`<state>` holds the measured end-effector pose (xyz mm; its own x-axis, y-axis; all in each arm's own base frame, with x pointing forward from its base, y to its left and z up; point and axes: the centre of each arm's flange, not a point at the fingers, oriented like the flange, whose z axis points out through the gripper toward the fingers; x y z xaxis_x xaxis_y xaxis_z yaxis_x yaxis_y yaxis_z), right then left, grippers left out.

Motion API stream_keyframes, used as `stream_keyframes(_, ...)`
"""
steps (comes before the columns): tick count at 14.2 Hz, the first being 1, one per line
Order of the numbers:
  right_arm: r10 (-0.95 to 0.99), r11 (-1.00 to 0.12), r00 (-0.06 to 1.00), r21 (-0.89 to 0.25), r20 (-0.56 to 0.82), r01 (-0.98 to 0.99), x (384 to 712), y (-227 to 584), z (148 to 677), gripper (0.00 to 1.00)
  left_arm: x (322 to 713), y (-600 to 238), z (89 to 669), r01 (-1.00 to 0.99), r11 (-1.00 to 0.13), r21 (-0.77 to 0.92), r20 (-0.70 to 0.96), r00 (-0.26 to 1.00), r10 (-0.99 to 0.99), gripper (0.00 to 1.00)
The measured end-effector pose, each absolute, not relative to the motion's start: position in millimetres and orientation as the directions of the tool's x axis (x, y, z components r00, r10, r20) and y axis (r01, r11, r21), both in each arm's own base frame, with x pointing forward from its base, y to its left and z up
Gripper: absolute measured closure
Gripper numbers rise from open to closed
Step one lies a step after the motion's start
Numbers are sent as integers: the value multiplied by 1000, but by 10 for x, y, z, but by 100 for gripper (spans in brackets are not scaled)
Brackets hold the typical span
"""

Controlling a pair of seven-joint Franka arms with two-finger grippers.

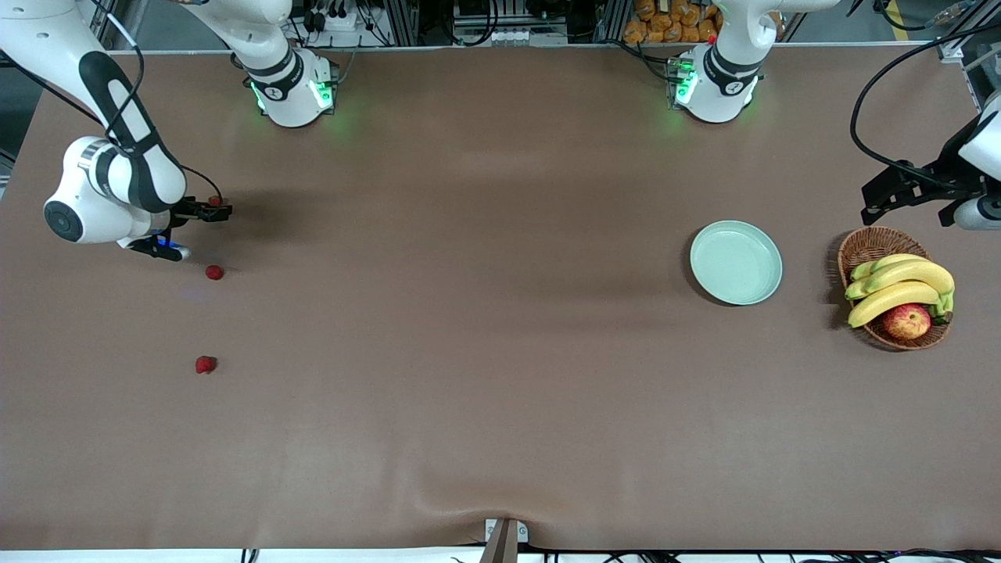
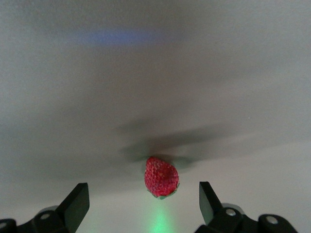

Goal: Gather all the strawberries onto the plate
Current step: 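Reach down and grasp the first red strawberry with the right gripper, then carry the strawberry toward the table middle with the right gripper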

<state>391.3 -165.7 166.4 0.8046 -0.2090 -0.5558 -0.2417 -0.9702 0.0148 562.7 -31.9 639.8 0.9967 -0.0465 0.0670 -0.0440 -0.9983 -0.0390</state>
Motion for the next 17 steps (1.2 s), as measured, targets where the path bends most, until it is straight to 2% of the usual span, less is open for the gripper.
stream_keyframes(12, -160, -976, 802, -30, -575, -216, 3790, -1781, 1482, 0, 5646, -320, 6362, -44, -998, -39, 61, 997, -47, 0)
stream_keyframes(14, -163, -975, 802, -30, -575, -220, 3781, -1794, 1481, 19, 5649, -321, 6356, -45, -998, -39, 60, 997, -47, 0)
stream_keyframes(17, -165, -974, 799, -31, -578, -223, 3763, -1801, 1474, 54, 5657, -321, 6341, -45, -998, -39, 57, 997, -47, 0)
